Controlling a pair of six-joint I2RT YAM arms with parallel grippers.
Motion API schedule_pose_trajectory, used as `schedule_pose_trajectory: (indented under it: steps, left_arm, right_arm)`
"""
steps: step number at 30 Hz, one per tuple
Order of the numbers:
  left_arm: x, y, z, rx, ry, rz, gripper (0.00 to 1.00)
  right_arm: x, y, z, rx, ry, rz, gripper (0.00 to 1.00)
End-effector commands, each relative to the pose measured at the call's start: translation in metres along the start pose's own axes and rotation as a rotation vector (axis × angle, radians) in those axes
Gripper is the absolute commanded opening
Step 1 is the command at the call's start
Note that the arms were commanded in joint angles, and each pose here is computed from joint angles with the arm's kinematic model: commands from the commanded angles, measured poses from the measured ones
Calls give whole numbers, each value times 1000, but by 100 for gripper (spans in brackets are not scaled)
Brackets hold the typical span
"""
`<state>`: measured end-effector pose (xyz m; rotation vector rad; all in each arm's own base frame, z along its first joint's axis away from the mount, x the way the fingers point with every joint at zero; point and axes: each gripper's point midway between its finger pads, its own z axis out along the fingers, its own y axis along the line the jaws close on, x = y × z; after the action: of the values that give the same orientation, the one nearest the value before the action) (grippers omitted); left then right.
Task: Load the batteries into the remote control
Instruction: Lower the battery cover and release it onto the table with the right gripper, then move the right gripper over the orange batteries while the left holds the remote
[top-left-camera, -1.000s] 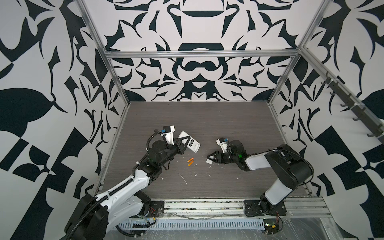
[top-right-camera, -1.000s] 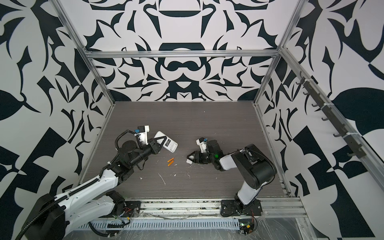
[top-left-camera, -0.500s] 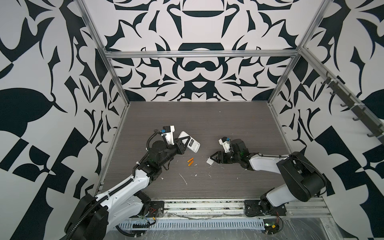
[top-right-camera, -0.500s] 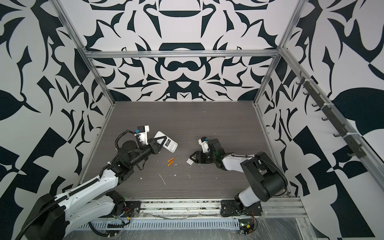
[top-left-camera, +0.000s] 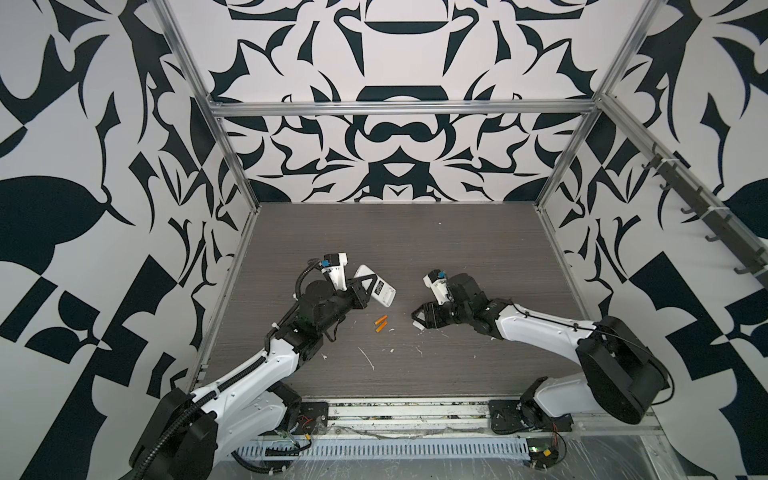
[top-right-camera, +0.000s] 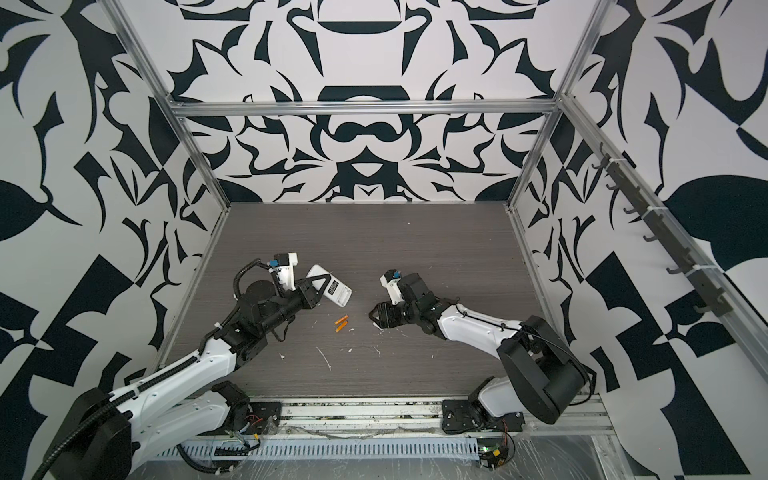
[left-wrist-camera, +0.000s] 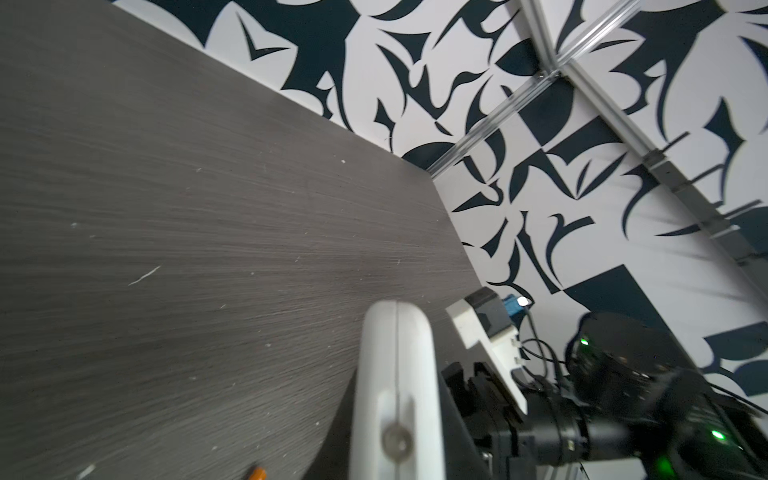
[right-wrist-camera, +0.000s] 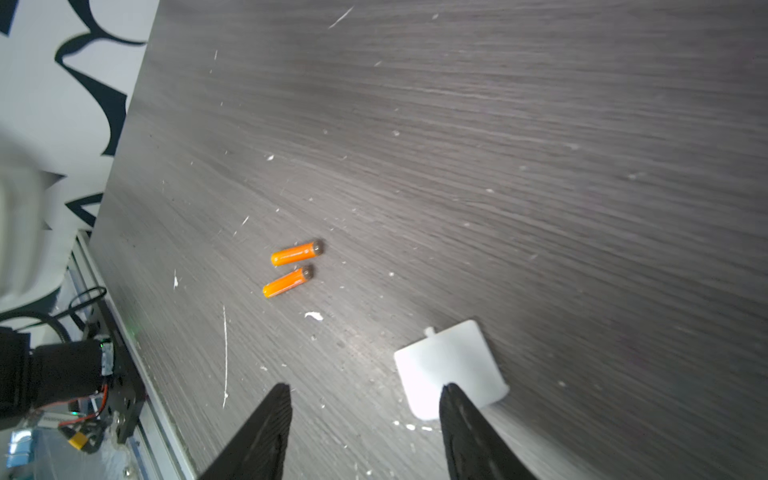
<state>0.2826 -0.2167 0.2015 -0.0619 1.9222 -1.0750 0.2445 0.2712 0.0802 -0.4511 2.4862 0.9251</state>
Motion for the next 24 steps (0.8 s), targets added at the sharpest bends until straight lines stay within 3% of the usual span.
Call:
schedule_pose_trajectory:
  steps: [1, 12, 24]
  left_arm:
    - [-5, 26, -1, -111, -10, -37, 6]
    - [-25, 64, -33, -194, -97, -98, 6]
    - [-27, 71, -44, -198, -123, -101, 7]
  right_arm:
    - [-11, 17, 2, 14, -10, -65, 61]
    - [-6, 52, 34, 26, 42, -156, 60]
    - [-6, 60, 68, 88, 70, -193, 70]
